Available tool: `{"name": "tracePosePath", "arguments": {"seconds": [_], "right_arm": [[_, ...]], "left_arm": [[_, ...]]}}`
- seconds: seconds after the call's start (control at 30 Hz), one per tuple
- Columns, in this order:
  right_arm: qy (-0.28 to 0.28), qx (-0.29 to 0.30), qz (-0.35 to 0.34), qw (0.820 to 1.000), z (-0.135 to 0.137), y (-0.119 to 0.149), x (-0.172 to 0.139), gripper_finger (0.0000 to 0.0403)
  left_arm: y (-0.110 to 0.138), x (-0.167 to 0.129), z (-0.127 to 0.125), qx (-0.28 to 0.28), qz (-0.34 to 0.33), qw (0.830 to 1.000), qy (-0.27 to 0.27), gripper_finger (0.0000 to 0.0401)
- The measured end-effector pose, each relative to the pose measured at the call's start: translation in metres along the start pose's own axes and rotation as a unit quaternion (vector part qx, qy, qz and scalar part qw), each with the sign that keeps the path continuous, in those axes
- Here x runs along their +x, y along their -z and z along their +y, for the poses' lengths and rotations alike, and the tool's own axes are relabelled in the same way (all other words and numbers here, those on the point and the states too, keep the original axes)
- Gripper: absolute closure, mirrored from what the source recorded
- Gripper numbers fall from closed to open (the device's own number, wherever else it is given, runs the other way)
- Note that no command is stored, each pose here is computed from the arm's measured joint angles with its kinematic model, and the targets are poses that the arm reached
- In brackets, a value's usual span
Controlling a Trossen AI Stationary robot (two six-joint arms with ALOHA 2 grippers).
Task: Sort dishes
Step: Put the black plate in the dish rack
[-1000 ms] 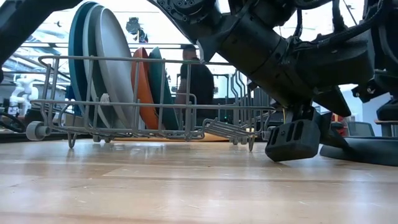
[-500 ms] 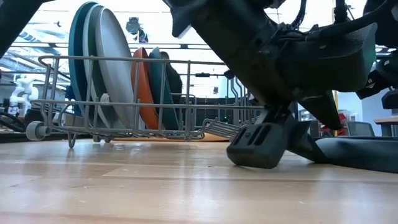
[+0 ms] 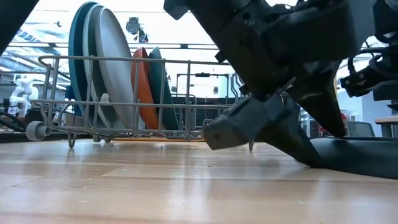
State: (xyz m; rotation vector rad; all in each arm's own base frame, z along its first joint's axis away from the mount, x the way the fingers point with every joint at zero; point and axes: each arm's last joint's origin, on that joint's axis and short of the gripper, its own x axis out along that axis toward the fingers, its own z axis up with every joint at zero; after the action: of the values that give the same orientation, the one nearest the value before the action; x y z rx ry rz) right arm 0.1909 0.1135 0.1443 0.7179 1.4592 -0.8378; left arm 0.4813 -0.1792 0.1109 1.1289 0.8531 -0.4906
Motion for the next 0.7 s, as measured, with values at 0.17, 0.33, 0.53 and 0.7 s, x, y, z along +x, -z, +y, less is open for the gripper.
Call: {"name": "tracePosePath", "arguments": {"seconds": [0.17,0.33,0.53,0.7], "right_arm": [[-0.015,-0.001,-0.002,1.000,0.003,-0.001,0.000,0.0403],[-0.023,-0.001,-0.001,1.000,0.004,-0.002,0.000,0.0403],[-0.041,-0.003,-0.007,0.999,0.007,-0.007,0.001,0.0403],[-0.042,-0.003,-0.007,0.999,0.008,-0.007,0.001,0.0403]], "left_arm": [[-0.004,-0.006,0.004,0.011,-0.026,0.999,0.034,0.0158],[-0.003,-0.011,0.008,0.014,-0.030,0.997,0.066,0.0158],[0.003,-0.005,0.009,0.013,-0.028,0.997,0.075,0.0158],[0.003,0.000,0.008,0.016,-0.018,0.998,0.061,0.0158]]}}
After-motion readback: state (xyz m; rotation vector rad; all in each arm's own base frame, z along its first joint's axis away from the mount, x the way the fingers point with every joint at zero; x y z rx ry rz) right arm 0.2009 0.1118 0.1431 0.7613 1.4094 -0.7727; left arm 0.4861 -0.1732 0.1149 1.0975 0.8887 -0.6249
